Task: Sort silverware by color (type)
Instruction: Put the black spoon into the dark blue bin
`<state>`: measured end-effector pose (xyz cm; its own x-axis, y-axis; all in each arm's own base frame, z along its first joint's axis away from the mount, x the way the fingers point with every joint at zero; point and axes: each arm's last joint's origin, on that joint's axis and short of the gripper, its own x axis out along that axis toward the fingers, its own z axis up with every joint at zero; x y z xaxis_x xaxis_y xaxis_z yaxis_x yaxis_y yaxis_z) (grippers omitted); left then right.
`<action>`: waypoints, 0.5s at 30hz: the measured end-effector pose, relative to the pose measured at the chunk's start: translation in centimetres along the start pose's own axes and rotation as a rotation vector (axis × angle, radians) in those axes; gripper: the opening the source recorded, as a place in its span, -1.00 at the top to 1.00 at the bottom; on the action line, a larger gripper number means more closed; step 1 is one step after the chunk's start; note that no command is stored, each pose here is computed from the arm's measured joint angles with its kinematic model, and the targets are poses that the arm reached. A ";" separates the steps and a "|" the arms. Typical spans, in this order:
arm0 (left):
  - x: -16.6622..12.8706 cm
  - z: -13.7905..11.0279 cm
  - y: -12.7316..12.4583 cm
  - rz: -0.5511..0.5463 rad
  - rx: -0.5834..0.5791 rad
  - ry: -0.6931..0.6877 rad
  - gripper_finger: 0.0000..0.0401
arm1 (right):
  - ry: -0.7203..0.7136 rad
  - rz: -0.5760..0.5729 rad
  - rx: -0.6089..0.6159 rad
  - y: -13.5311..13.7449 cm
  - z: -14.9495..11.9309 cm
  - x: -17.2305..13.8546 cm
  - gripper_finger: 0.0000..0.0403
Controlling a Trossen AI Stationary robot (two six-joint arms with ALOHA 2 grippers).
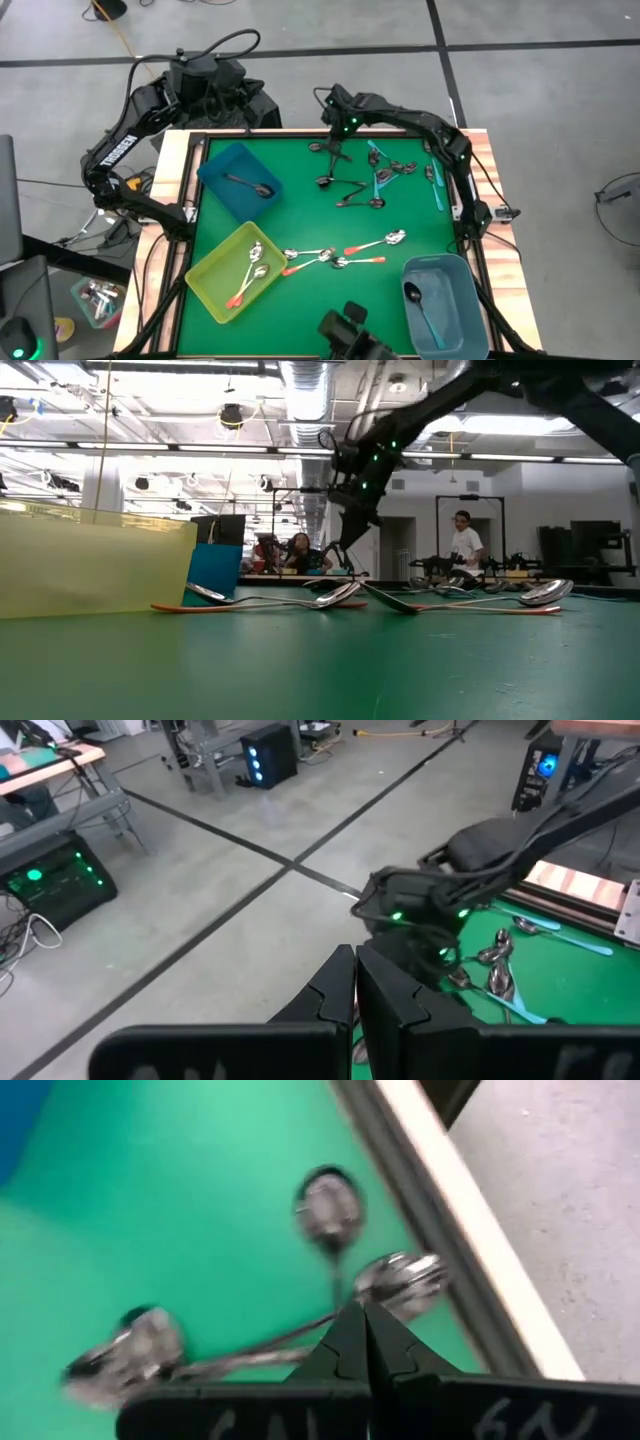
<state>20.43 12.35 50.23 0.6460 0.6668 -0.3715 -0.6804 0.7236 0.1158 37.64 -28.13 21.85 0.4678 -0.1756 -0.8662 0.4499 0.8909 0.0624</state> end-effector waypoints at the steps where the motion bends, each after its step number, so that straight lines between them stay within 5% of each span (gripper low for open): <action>1: 0.0 0.0 0.0 0.002 0.000 -0.003 1.00 | -0.002 0.009 0.006 -0.5 -0.1 0.6 1.00; 7: 0.1 0.0 0.3 0.017 -0.005 -0.003 1.00 | -0.001 -0.035 0.057 -2.8 -0.7 3.2 1.00; 15: 0.1 0.0 0.7 0.034 -0.018 -0.001 1.00 | 0.070 -0.150 0.119 -5.3 -1.8 2.8 1.00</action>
<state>20.07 12.94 50.27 0.6228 0.6910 -0.3668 -0.7079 0.6974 0.1118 35.25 -32.58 18.18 0.3365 -0.2690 -0.9024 0.5991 0.8006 -0.0153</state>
